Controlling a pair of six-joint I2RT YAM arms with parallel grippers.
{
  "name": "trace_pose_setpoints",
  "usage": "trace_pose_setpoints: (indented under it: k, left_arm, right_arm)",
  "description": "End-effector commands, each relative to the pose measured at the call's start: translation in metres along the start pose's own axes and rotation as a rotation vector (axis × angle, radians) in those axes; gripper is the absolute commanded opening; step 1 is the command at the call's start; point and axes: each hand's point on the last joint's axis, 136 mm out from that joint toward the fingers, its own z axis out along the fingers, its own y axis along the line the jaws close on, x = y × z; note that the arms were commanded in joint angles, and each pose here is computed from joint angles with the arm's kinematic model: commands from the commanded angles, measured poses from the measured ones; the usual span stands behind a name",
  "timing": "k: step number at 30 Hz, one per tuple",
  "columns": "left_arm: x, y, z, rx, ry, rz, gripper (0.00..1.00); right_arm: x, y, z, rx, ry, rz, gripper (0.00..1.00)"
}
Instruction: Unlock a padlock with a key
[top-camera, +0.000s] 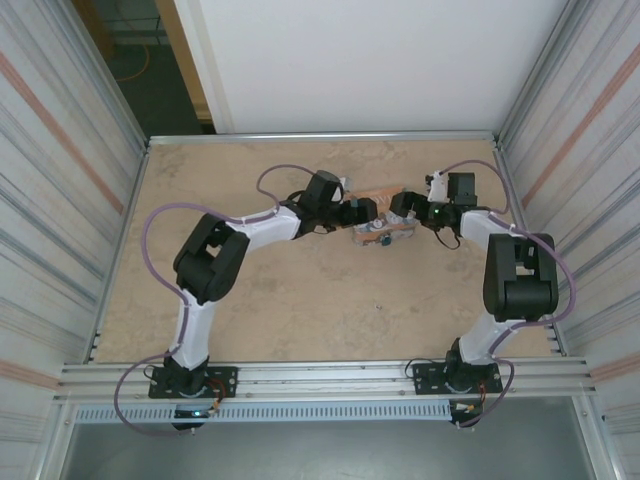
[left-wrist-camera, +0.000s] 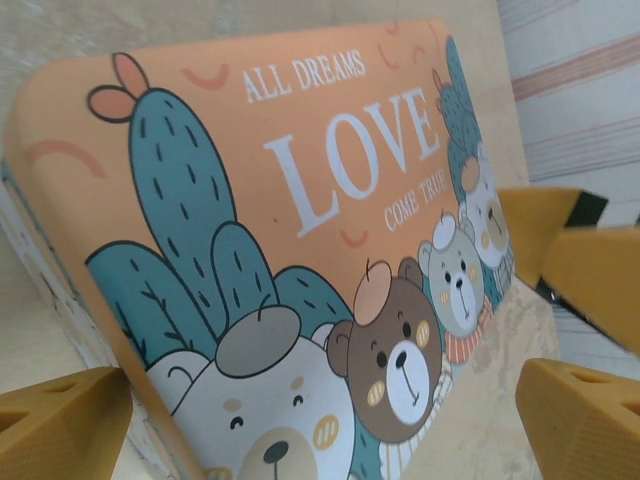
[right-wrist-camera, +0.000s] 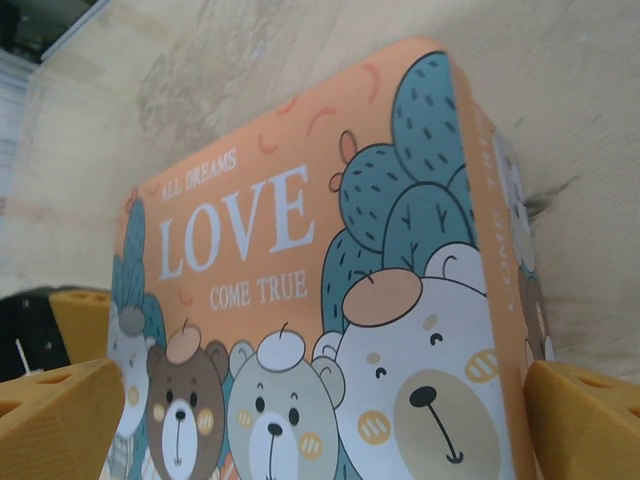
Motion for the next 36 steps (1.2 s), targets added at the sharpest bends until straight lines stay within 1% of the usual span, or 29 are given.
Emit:
trace_pose_setpoints:
  k: [1, 11, 17, 22, 25, 30, 36]
  left_arm:
    - [-0.004, -0.015, -0.019, 0.043, -0.017, 0.022, 0.99]
    - [-0.010, 0.019, -0.054, -0.025, -0.041, -0.002, 0.99]
    - [-0.015, 0.031, -0.059, -0.048, -0.033, -0.007, 0.99]
    - [-0.021, 0.041, -0.059, -0.060, -0.029, -0.015, 0.99]
    - [-0.023, 0.045, -0.061, -0.065, -0.033, -0.023, 0.99]
    - [-0.031, 0.049, -0.070, -0.078, -0.053, -0.028, 0.99]
    - [-0.057, 0.051, -0.103, -0.093, -0.104, -0.018, 0.99]
  right_arm:
    - [0.029, 0.048, 0.003, -0.121, 0.081, -0.002, 1.00]
    - [0.078, 0.094, 0.014, -0.173, 0.205, -0.058, 1.00]
    - [0.106, 0.108, 0.023, -0.167, 0.250, -0.083, 1.00]
    - [0.120, 0.116, 0.030, -0.152, 0.267, -0.103, 0.99]
    - [0.119, 0.113, 0.031, -0.119, 0.249, -0.108, 0.99]
    - [0.105, 0.109, 0.022, -0.057, 0.197, -0.120, 1.00]
    - [0.091, 0.089, -0.008, 0.119, 0.145, -0.137, 1.00]
